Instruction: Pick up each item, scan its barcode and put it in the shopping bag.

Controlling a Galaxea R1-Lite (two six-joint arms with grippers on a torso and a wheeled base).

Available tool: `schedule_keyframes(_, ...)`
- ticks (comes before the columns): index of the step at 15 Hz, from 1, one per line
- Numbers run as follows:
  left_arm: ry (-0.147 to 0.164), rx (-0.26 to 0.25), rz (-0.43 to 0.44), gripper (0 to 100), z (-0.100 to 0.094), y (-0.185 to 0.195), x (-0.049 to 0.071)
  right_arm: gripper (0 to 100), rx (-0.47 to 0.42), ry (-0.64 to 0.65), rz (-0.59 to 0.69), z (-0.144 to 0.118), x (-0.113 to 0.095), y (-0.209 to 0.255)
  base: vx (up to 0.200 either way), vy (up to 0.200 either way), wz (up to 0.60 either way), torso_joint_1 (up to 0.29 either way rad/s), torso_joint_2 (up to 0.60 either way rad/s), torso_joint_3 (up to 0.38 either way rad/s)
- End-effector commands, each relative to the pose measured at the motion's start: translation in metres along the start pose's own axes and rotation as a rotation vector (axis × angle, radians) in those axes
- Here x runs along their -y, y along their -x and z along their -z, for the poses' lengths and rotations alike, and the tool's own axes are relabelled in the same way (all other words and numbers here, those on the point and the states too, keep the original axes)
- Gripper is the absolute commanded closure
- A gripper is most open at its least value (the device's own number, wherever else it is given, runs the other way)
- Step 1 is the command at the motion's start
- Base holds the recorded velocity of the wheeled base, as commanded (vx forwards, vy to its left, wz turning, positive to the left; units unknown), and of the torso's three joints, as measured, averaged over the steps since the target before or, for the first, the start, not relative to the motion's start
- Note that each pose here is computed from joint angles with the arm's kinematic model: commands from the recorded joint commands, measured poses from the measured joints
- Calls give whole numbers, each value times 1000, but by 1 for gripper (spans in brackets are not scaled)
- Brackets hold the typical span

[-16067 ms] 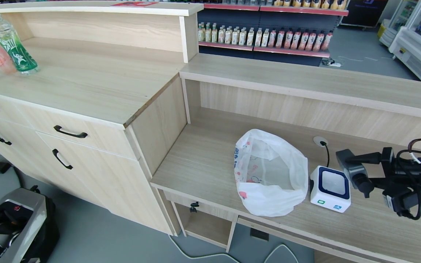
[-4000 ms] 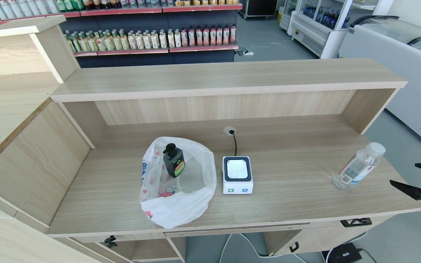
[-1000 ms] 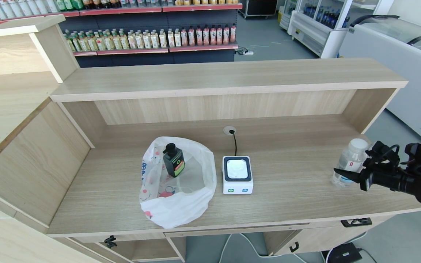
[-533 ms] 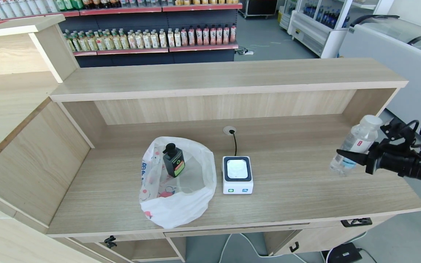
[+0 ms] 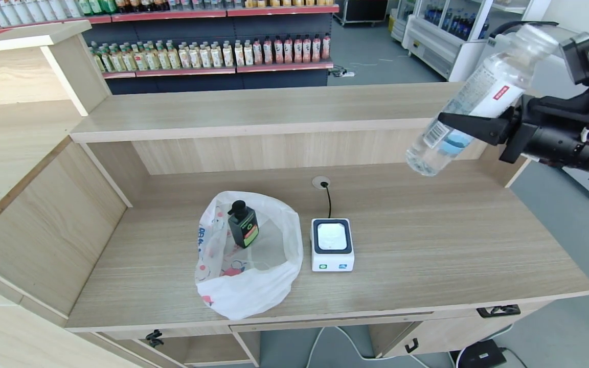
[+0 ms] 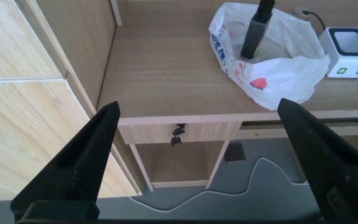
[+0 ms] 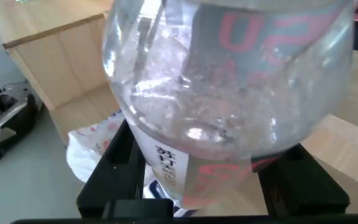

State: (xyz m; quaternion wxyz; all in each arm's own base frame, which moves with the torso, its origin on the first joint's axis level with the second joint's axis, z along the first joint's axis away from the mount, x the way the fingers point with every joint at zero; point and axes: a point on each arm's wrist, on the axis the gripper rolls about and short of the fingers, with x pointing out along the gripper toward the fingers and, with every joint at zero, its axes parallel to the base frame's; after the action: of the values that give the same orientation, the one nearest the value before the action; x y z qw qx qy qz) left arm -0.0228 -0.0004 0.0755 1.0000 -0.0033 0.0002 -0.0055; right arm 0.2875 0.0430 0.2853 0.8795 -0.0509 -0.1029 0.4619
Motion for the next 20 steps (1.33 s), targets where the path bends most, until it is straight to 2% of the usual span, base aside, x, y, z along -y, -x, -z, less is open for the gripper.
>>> schedule_keyframes(1,1,0,0,0,0,0,0,100,58,-3,-116,-49,-52,6,0,0,0,0,0,0)
schedule_keyframes(4,1,0,0,0,0,0,0,100,-17,-142,-151,-57,-79,5,0,0,0,0,0,0)
schedule_keyframes(7,1,0,0,0,0,0,0,100,22,-279,-231,-83,-126,9,0,0,0,0,0,0)
schedule_keyframes(9,1,0,0,0,0,0,0,100,25,-294,-257,-89,-144,13,0,0,0,0,0,0)
schedule_keyframes(12,1,0,1,0,0,0,0,100,-2,-317,-315,-89,-161,26,0,0,0,0,0,0)
schedule_keyframes(14,1,0,1,0,0,0,0,100,-27,-300,-328,-78,-167,34,0,0,0,0,0,0)
schedule_keyframes(20,0,0,0,0,0,0,0,100,-28,-298,-359,-78,-173,35,0,0,0,0,0,0)
